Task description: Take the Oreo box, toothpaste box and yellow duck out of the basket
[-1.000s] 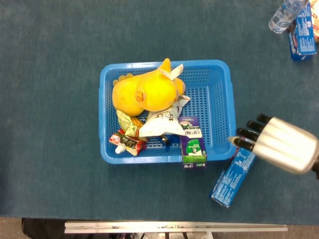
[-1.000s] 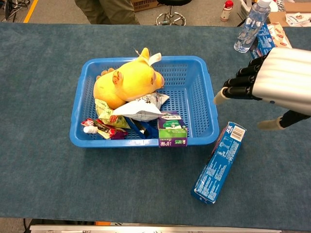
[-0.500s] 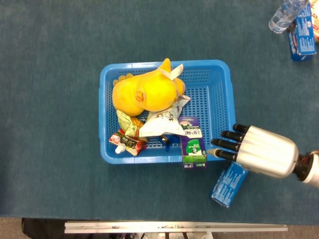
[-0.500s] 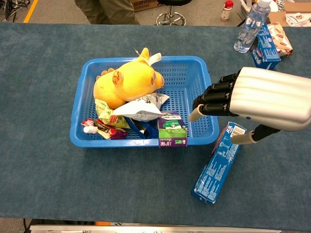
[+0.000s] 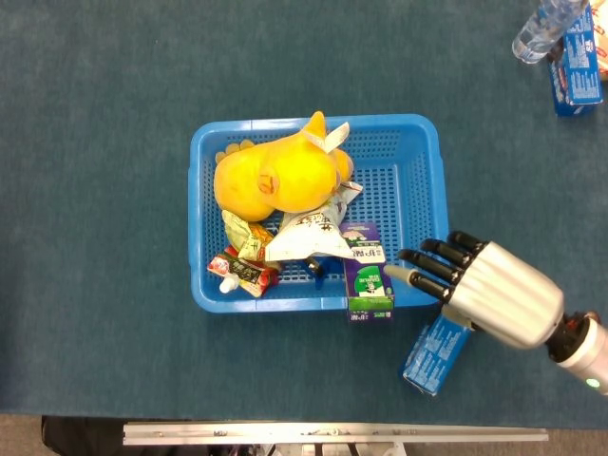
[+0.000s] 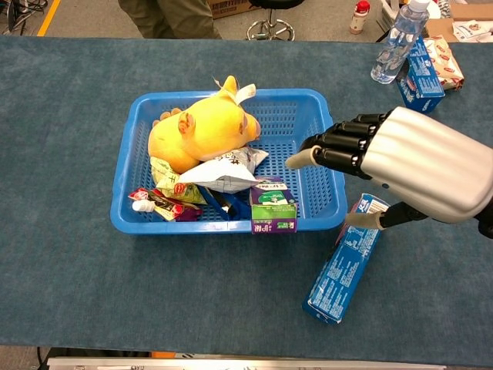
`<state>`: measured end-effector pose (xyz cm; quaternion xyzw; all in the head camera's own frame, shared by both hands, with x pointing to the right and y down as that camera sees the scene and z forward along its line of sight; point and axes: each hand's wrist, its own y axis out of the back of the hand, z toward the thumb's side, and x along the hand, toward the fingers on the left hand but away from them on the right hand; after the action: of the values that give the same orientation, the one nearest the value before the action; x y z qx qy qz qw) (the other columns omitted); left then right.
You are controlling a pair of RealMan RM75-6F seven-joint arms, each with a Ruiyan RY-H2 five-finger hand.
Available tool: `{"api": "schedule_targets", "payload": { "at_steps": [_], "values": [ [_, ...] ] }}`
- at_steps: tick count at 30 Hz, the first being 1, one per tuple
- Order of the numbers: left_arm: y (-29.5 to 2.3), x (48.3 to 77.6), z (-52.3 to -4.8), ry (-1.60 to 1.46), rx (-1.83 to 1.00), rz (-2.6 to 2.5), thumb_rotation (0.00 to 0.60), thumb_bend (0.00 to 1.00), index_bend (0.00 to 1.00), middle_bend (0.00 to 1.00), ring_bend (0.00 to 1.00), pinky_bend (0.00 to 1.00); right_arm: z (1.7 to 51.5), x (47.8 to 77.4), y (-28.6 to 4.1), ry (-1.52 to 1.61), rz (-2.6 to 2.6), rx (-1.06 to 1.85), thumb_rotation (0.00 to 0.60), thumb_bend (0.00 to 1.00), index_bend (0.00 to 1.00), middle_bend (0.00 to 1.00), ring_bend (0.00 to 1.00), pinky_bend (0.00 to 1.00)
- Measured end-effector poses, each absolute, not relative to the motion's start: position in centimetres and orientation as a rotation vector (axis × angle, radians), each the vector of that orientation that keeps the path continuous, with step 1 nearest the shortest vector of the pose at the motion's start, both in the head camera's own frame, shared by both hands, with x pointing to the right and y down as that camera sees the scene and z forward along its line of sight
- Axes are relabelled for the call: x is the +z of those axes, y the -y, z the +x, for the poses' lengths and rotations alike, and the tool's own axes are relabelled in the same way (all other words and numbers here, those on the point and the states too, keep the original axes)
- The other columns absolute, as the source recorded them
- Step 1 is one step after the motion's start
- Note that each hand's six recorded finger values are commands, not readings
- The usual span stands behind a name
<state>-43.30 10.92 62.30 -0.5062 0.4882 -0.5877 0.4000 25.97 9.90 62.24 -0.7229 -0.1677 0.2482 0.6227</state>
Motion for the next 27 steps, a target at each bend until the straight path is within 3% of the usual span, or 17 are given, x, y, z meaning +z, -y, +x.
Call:
{"api": "schedule_targets", "payload": {
  "at_steps": [27],
  "values": [
    [-10.9,62.2,-43.2,-1.236,-1.481,-1.286,0.600,0.36,0.31,0.31,0.29,0.51,24.9,66.9,-11.9,0.663,-1.924,0.598,0.600,0.00,0.25,0.31,0.36,0.46]
  ]
}}
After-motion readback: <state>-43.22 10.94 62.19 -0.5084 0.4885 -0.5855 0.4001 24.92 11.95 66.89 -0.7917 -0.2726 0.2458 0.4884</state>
